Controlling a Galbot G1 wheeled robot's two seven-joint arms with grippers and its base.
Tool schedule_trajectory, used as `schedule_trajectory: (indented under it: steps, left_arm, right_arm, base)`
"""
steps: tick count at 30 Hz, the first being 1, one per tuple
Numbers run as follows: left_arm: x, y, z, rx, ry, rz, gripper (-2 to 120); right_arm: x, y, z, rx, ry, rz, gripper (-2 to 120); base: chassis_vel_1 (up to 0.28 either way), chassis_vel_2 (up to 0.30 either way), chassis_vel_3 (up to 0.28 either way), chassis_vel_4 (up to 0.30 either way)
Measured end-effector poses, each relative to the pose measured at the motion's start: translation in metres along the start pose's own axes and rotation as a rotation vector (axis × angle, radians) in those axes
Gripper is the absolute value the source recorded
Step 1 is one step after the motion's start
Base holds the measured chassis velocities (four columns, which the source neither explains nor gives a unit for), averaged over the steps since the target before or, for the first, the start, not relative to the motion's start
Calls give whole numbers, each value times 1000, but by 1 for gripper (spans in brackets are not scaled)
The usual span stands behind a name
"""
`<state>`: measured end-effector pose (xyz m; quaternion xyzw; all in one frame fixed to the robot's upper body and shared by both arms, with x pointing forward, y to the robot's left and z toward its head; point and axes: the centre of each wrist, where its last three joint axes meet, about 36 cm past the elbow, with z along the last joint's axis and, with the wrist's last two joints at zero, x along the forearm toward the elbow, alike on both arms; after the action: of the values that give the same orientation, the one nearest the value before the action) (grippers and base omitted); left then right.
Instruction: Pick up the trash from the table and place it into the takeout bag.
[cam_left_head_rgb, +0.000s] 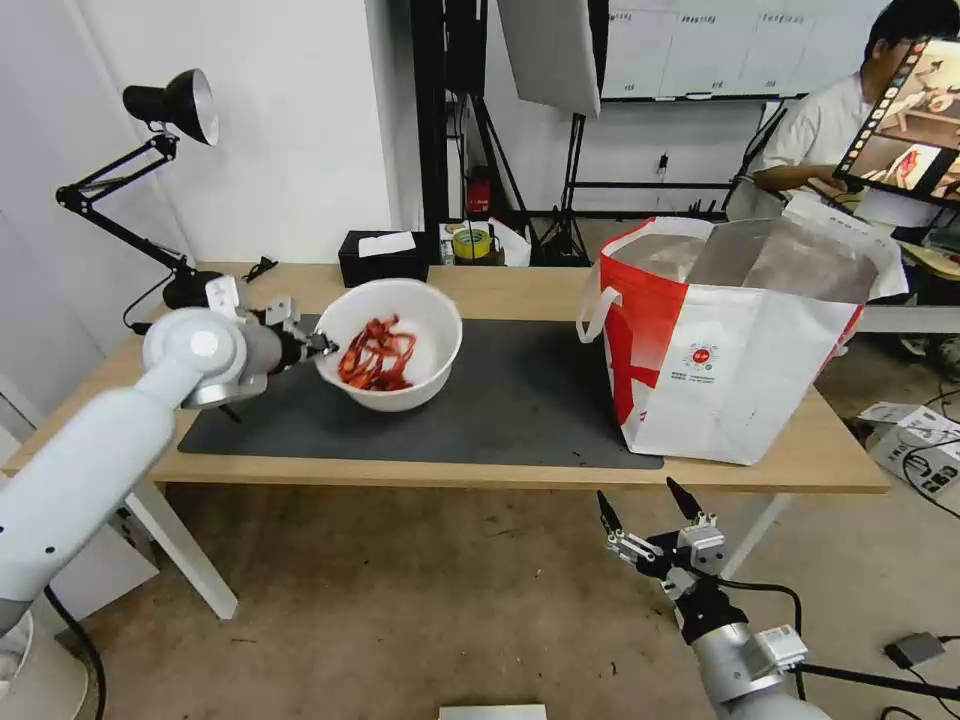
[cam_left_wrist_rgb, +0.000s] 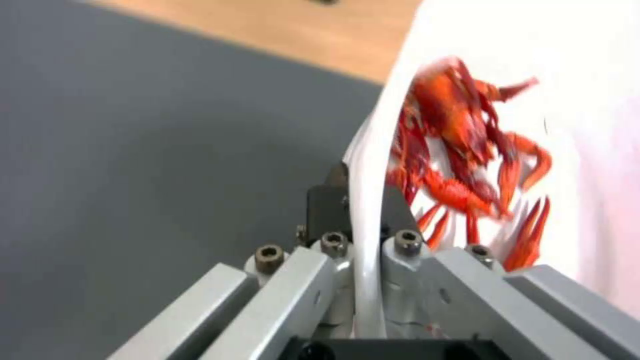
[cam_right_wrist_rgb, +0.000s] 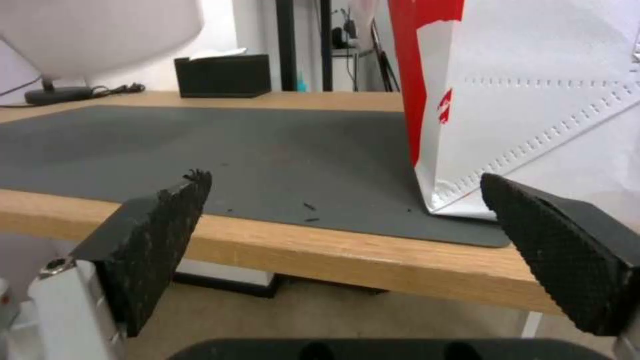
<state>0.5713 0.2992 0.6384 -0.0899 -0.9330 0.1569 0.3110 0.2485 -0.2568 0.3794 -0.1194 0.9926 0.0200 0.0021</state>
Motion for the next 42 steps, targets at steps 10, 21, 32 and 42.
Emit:
schedule_trajectory:
  steps: [10,21,32,42]
  left_arm:
    - [15,-87,-44,-75,-50,153,0]
    - [12,-176,-74,-115,-85,268,0]
    - [-11,-271,-86,-135,-80,335,0]
    - [-42,-321,-75,-151,-55,338,0]
  right_arm:
    - [0,0,0,0,0,0,100]
    - [0,0,0,0,0,0,100]
    - [0,0,0,0,0,0,100]
    - [0,0,0,0,0,0,100]
  base:
    - [0,0,0,0]
    - [0,0,0,0]
    - [0,0,0,0]
    - [0,0,0,0]
